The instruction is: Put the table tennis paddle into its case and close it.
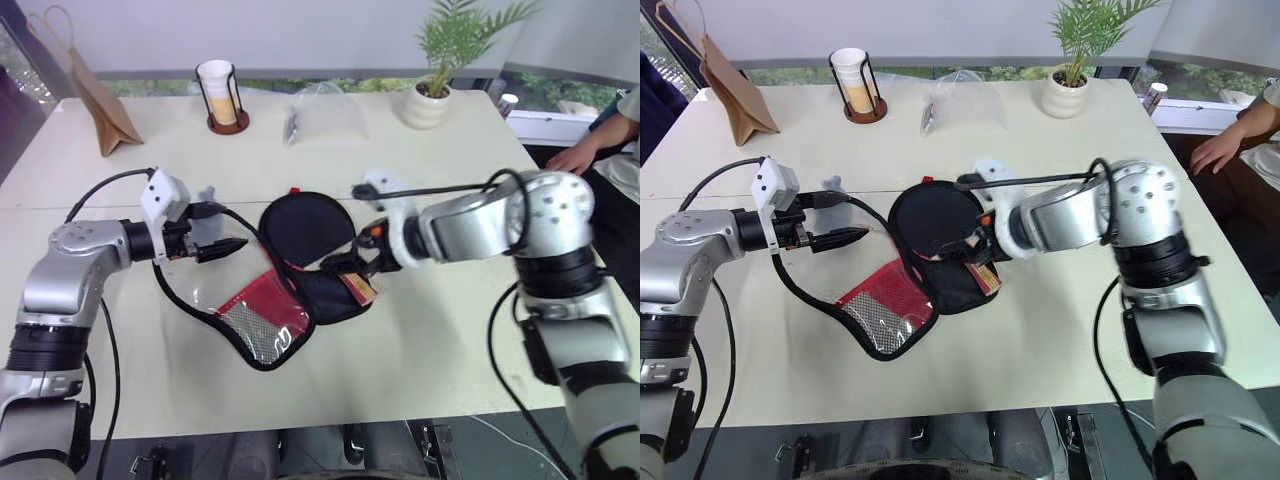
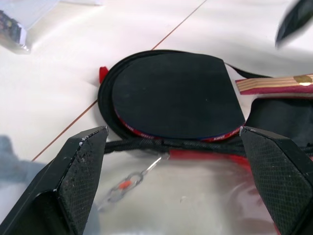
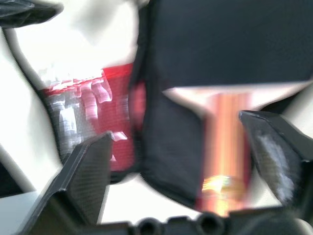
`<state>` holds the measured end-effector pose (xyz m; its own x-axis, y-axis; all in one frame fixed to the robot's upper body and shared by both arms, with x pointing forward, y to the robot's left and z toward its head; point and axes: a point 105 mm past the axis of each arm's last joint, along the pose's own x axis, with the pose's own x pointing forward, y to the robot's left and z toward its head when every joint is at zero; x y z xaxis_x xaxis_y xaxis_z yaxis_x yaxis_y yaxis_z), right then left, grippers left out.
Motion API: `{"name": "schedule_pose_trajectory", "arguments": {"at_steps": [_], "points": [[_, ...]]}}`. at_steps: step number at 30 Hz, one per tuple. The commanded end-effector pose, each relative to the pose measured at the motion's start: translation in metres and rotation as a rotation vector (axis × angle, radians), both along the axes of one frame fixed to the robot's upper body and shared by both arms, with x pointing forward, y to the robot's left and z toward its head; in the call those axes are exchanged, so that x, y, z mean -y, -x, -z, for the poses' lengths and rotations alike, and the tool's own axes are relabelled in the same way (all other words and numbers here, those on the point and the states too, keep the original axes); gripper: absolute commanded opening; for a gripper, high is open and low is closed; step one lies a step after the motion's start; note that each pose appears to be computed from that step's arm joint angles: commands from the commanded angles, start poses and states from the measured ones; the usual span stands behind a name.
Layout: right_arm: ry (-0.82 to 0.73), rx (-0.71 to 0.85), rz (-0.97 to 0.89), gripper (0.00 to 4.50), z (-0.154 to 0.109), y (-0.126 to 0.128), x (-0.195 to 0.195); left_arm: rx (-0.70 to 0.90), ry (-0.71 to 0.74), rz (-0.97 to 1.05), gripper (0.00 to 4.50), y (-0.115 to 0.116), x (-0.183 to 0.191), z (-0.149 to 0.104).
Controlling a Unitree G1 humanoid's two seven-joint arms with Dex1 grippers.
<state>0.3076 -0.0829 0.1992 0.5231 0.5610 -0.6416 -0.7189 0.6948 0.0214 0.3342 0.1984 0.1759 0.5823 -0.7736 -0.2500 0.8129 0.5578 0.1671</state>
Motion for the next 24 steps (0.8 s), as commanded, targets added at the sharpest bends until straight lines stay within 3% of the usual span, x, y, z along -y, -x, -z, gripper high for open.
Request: {"name": "schedule_pose_trajectory", "arguments": {"at_steps": [1,5,10,19,24], "points": [[0.112,0.215,-0.111,4.48,0.001,-0.008,0.020,0.059,-0.010,0.003,4.48,0.003,-0.005,-0.017],[0.200,0.288,-0.307,4.48,0.029,-0.004,0.038,0.054,-0.015,0.008,4.48,0.006,-0.009,-0.020],[0.215,0.357,-0.403,4.48,0.047,-0.004,0.036,0.032,-0.013,0.017,4.48,0.011,-0.015,-0.023],[0.186,0.402,-0.428,4.48,0.050,-0.004,0.024,0.008,-0.059,0.011,4.48,0.019,-0.028,-0.024],[0.200,0.422,-0.365,4.48,0.031,-0.018,0.041,0.010,-0.061,0.009,4.48,0.019,-0.028,-0.025]]}}
